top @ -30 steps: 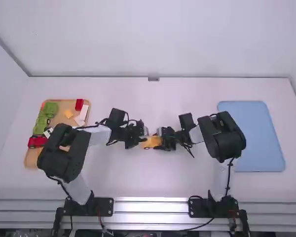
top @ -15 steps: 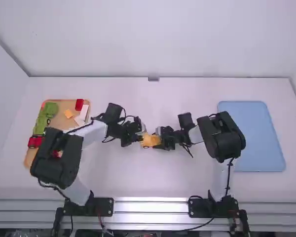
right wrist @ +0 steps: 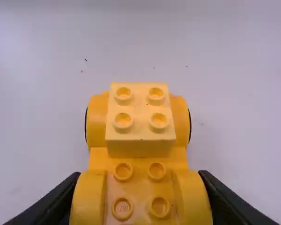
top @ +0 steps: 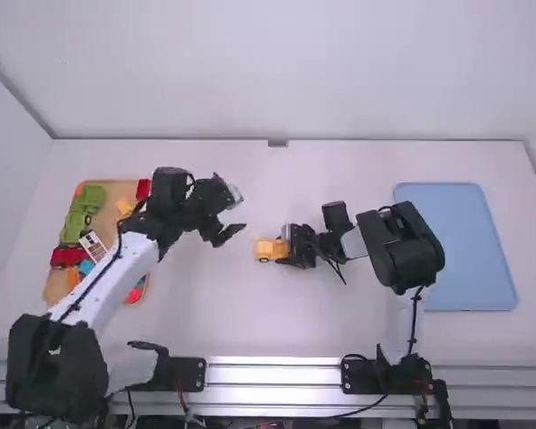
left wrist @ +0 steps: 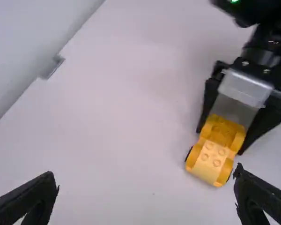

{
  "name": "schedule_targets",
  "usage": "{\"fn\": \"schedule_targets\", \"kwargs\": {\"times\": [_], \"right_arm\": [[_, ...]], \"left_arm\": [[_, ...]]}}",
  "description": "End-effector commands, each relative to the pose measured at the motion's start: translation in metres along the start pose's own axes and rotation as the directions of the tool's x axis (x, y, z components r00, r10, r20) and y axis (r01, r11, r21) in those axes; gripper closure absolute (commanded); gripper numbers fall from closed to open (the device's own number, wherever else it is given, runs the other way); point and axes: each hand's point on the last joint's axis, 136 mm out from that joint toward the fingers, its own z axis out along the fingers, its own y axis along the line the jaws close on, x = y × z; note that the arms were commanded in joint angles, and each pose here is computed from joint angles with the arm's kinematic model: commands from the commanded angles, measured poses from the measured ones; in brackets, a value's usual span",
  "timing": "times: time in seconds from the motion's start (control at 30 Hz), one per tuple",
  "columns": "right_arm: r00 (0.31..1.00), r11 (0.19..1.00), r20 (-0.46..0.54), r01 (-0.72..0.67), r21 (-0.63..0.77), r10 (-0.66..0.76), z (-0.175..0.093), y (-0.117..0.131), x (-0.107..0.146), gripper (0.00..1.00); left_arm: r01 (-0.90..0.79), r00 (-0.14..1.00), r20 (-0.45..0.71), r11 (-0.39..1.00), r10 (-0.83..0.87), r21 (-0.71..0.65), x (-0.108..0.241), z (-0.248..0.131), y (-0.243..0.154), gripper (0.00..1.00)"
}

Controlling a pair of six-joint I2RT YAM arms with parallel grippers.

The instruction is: Assemble lego blocks to make yellow taxi

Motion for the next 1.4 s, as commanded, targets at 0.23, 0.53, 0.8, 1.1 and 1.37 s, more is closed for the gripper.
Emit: {"fn": "schedule_targets", "kwargs": {"times": [0.23,0.53,0.8,1.1,1.37], "right_arm": [[0.993,0.998,-0.104,-0.057,0.000,0.057,-0.009,0.009,0.008,0.01],[0.969,0.989,-0.240,-0.016,0.144,0.051,-0.065,-0.007,-0.037,0.02],[0.990,0.933,-0.106,-0.052,0.356,0.096,-0.100,-0.054,-0.140,0.02],[0.996,0.971,0.059,-0.081,0.225,0.070,-0.053,-0.075,-0.231,0.02],[0.992,0.996,0.119,-0.046,0.080,0.036,-0.007,-0.081,-0.286,0.02]], "left_arm": [[0.180,0.981,-0.042,0.965,-0.191,-0.190,0.009,-0.010,0.029,0.01],[0.176,0.984,0.006,0.973,-0.177,-0.150,-0.002,-0.009,0.025,0.03],[0.366,0.929,0.057,0.881,-0.366,-0.299,0.000,-0.019,0.055,0.01],[0.584,0.782,0.179,0.604,-0.597,-0.542,0.036,-0.096,0.096,0.01],[0.694,0.658,0.356,0.353,-0.663,-0.627,0.063,-0.185,0.103,0.01]]}}
